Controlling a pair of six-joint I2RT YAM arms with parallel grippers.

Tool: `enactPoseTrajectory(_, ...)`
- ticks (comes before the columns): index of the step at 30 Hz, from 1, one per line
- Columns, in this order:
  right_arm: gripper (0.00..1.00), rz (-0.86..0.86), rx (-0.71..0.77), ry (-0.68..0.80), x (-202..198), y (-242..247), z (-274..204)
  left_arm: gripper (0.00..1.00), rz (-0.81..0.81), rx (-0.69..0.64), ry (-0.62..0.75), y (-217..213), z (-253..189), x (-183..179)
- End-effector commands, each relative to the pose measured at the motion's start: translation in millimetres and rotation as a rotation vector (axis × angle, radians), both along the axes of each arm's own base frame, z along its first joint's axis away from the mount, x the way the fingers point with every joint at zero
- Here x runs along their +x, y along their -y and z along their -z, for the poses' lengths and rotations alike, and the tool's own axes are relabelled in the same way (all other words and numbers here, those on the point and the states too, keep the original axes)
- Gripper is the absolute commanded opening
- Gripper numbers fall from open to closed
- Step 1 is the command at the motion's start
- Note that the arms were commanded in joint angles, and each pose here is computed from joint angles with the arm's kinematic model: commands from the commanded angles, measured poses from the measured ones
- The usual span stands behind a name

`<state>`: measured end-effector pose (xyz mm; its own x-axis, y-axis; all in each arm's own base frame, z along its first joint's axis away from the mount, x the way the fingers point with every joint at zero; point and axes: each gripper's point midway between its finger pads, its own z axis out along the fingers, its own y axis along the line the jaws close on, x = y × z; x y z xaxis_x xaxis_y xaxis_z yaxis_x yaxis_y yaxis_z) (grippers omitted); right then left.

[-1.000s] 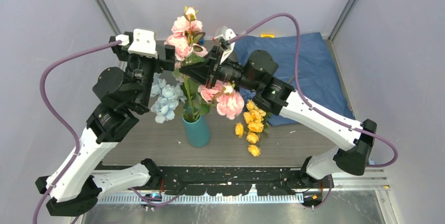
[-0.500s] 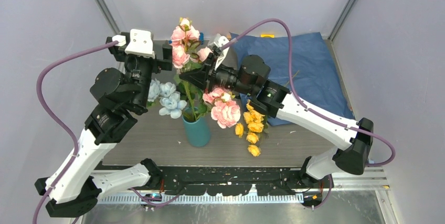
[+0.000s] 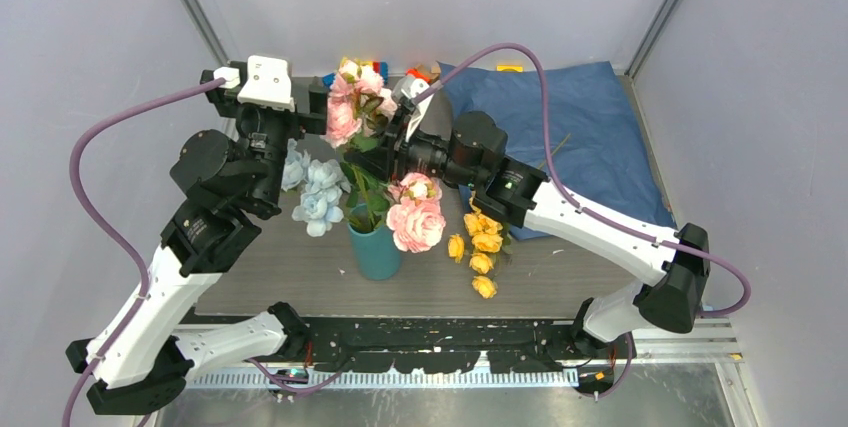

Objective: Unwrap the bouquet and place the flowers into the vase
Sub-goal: Insert the fake flower into the vase.

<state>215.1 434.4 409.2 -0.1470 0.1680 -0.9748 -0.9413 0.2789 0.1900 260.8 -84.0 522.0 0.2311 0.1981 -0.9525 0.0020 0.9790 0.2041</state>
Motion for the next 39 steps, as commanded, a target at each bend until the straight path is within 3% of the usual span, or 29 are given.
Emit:
enactPoseTrajectory(1, 0.31, 0.007, 0.032, 0.023, -5, 5, -13, 1.00, -0.009, -0.060, 0.058, -7, -17, -5)
enactPoseTrajectory(11, 0.62, 0.042, 0.062, 0.037, -8, 21, -30, 1.00, -0.005, -0.060, 0.058, -7, -16, -5)
enactPoseTrajectory(17, 0.75, 0.102, 0.075, 0.043, -4, 34, -38, 1.00, 0.000, -0.065, 0.060, -7, -16, -6)
enactPoseTrajectory(28, 0.80, 0.242, 0.082, 0.017, 14, 52, -58, 1.00, 0.082, -0.104, 0.040, 8, -15, -6)
enactPoseTrajectory(39, 0.77, 0.342, 0.093, 0.017, 36, 52, -77, 1.00, 0.093, -0.096, 0.025, 13, -11, -4)
